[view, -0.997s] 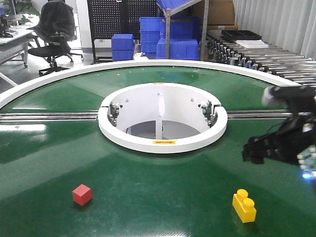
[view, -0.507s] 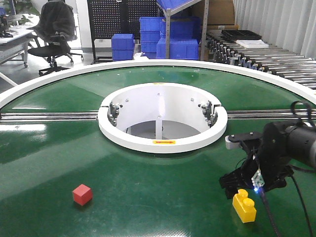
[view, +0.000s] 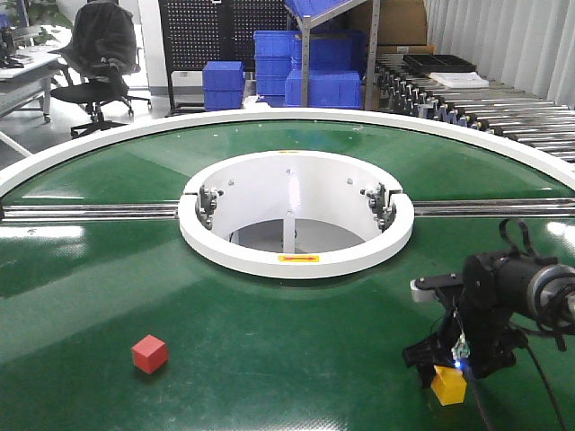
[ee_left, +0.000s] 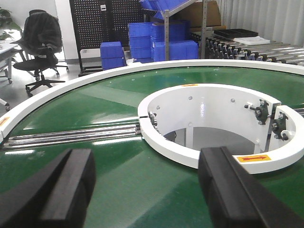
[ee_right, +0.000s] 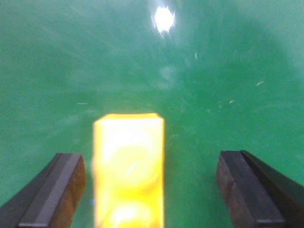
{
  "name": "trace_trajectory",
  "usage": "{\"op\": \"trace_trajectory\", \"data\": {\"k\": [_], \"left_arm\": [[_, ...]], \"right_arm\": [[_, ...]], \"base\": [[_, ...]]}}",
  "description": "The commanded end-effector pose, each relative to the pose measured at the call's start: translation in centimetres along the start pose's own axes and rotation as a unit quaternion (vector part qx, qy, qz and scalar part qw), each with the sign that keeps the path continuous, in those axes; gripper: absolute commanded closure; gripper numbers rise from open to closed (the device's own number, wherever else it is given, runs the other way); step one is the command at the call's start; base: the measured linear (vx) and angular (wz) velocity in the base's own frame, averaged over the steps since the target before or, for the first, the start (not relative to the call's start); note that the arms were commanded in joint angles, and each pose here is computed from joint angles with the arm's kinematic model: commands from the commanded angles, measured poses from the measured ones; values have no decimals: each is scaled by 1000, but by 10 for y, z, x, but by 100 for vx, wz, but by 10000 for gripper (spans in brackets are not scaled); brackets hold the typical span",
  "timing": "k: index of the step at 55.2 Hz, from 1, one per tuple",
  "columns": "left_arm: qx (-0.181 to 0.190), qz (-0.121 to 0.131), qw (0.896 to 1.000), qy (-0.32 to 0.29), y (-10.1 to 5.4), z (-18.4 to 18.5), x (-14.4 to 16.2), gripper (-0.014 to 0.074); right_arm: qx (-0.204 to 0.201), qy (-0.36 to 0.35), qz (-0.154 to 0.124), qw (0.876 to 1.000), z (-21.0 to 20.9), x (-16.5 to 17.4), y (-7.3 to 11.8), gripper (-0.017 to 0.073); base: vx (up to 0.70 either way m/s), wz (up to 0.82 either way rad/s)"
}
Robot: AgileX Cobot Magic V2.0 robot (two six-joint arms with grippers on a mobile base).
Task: Pick red and yellow blocks into blue bin
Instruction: 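Lower the right gripper over the yellow brick and close on it, then lower the left gripper over the red cube and close on it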
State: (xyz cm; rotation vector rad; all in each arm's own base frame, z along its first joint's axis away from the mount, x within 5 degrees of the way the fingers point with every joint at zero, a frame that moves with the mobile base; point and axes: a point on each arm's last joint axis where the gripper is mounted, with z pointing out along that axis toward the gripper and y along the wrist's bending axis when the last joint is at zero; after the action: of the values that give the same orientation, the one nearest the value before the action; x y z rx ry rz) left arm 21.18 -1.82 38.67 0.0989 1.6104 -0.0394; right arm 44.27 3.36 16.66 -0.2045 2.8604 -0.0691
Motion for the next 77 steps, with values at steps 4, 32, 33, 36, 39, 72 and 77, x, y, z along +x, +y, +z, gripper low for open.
{"op": "trace_trajectory", "data": {"k": [4, 32, 33, 36, 39, 72, 77], "left_arm": [[-8, -1, 998, -60, 2, -5, -21, 18], [32, 56, 991, 113, -3, 15, -17, 18], [35, 60, 989, 129, -4, 20, -16, 18], [53, 81, 976, 195, -5, 66, -21, 18], [62, 96, 970, 217, -5, 85, -20, 18], [230, 139, 883, 385, -28, 241, 75, 19], [230, 138, 880, 391, -28, 245, 82, 19]], "right_arm": [[4, -59, 1, 998, -26, -14, -5, 134], [6, -109, 4, 994, -65, -19, -7, 572], [5, -110, 4, 994, -66, -19, -7, 572], [-7, -111, 14, 994, -68, -18, -5, 573], [-14, -111, 19, 994, -68, -18, -4, 571], [-23, -119, 14, 993, -68, -20, -2, 569], [-23, -120, 14, 992, -68, -20, -2, 569]], "base": [[0, 0], [0, 0], [0, 0], [0, 0], [0, 0], [0, 0], [0, 0]]}}
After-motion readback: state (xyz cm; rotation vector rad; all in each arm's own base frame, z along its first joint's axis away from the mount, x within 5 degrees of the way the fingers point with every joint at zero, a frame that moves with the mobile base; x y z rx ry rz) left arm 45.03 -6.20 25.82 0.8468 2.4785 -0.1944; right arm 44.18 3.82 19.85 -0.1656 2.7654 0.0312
